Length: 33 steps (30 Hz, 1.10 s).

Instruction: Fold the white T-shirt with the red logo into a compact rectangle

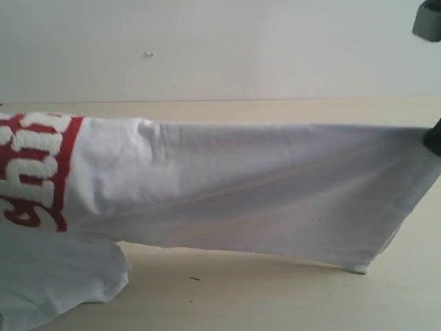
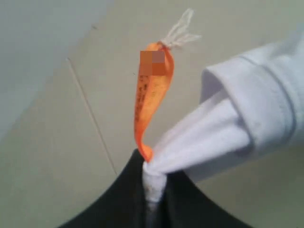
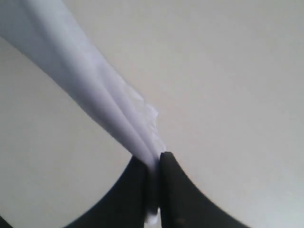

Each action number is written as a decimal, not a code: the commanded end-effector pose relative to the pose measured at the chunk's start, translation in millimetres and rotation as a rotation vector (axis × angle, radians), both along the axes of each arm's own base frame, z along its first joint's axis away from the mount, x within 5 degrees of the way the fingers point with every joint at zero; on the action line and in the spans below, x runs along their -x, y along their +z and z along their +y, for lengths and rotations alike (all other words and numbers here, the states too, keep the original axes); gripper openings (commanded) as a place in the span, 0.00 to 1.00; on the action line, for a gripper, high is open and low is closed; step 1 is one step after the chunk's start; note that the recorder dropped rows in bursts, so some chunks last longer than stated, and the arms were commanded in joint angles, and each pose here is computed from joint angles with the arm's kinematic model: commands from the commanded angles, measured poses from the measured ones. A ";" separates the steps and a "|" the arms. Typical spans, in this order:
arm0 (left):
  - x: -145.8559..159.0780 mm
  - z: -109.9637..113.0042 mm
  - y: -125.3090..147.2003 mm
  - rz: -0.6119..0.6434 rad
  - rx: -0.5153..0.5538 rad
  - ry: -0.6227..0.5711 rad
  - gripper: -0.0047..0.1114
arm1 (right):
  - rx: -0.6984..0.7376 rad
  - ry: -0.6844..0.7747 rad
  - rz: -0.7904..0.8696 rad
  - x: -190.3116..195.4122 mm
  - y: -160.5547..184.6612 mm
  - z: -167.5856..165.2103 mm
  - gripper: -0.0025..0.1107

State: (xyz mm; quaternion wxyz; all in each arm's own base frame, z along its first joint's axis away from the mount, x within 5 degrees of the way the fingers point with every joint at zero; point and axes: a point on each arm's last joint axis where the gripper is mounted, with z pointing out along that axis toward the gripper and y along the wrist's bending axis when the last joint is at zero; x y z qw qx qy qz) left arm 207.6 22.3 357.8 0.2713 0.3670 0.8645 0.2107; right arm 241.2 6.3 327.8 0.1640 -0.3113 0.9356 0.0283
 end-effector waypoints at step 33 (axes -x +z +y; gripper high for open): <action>-188.1 -5.5 -185.4 -0.310 0.011 -0.201 0.50 | 0.099 -0.166 -0.587 -187.1 -131.0 -20.1 0.27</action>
